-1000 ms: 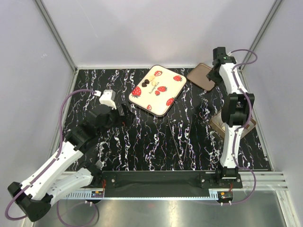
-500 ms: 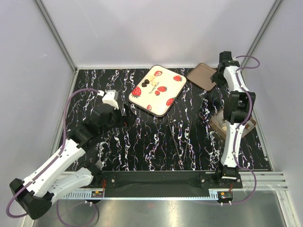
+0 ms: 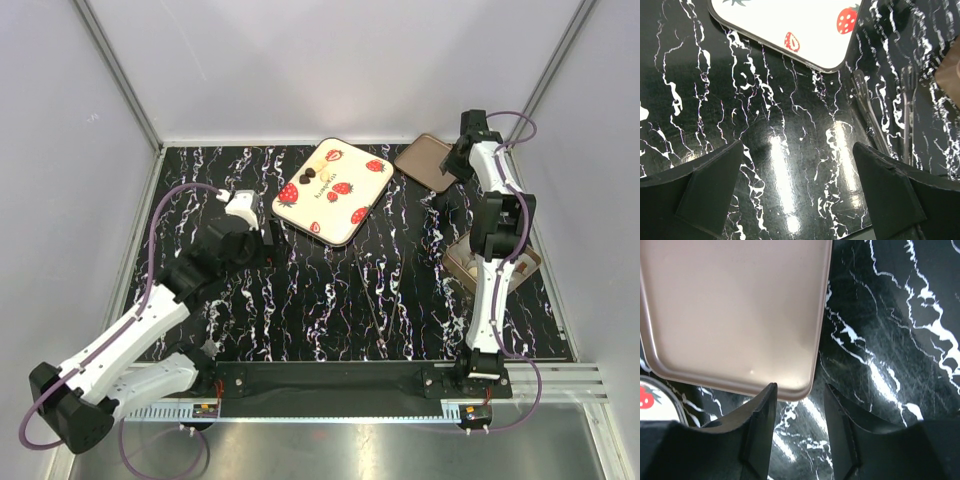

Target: Pack the chocolate

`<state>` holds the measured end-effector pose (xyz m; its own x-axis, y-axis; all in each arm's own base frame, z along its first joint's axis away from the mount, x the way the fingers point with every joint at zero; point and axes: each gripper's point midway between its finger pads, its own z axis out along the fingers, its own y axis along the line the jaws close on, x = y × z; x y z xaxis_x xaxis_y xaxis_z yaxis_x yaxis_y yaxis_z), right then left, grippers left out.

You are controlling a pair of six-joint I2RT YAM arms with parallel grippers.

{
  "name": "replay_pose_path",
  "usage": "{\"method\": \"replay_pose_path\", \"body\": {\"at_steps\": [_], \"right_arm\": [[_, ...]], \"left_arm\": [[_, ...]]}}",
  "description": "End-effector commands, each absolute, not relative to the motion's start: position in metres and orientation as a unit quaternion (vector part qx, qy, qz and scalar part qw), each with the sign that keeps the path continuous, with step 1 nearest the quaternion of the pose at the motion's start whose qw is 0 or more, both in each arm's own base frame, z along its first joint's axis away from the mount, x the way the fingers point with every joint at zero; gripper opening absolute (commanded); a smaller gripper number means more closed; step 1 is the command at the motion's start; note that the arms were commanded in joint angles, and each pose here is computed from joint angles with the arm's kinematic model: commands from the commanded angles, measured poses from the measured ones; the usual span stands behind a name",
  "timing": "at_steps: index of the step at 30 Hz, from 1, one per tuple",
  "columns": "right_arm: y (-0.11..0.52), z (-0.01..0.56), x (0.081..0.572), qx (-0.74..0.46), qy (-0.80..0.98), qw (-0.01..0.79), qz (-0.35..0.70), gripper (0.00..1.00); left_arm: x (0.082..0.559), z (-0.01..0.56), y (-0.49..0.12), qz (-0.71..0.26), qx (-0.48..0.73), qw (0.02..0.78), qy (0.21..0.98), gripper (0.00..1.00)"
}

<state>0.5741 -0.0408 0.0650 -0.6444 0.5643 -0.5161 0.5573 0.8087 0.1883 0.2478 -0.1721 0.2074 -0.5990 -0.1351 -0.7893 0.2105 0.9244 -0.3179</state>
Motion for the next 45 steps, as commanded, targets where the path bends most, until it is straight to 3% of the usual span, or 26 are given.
{"method": "replay_pose_path", "body": {"at_steps": [1, 12, 18, 25, 26, 28, 38, 45], "right_arm": [[-0.048, 0.061, 0.578, 0.314, 0.906, 0.284, -0.019, 0.50], [-0.048, 0.026, 0.584, 0.335, 0.904, 0.265, -0.020, 0.51], [-0.053, 0.013, 0.576, 0.348, 0.903, 0.247, -0.042, 0.42], [-0.055, 0.012, 0.575, 0.347, 0.908, 0.233, -0.029, 0.14], [-0.053, 0.020, 0.577, 0.341, 0.909, 0.240, -0.017, 0.05], [-0.050, 0.032, 0.583, 0.334, 0.908, 0.254, -0.005, 0.00], [-0.057, 0.168, 0.576, 0.299, 0.881, 0.366, 0.009, 0.00], [-0.046, 0.212, 0.547, 0.291, 0.876, 0.382, 0.037, 0.00]], "left_arm": [[0.262, 0.235, -0.182, -0.212, 0.023, 0.479, 0.852, 0.99], [0.265, 0.237, -0.178, -0.201, 0.021, 0.489, 0.849, 0.99], [0.268, 0.240, -0.183, -0.204, 0.024, 0.484, 0.851, 0.99], [0.270, 0.267, -0.183, -0.215, 0.013, 0.499, 0.839, 0.99], [0.271, 0.272, -0.183, -0.216, 0.009, 0.504, 0.836, 0.99], [0.272, 0.277, -0.182, -0.215, 0.007, 0.507, 0.834, 0.99], [0.295, 0.323, -0.192, -0.206, 0.015, 0.528, 0.824, 0.99], [0.306, 0.349, -0.201, -0.215, 0.028, 0.544, 0.810, 0.99]]}}
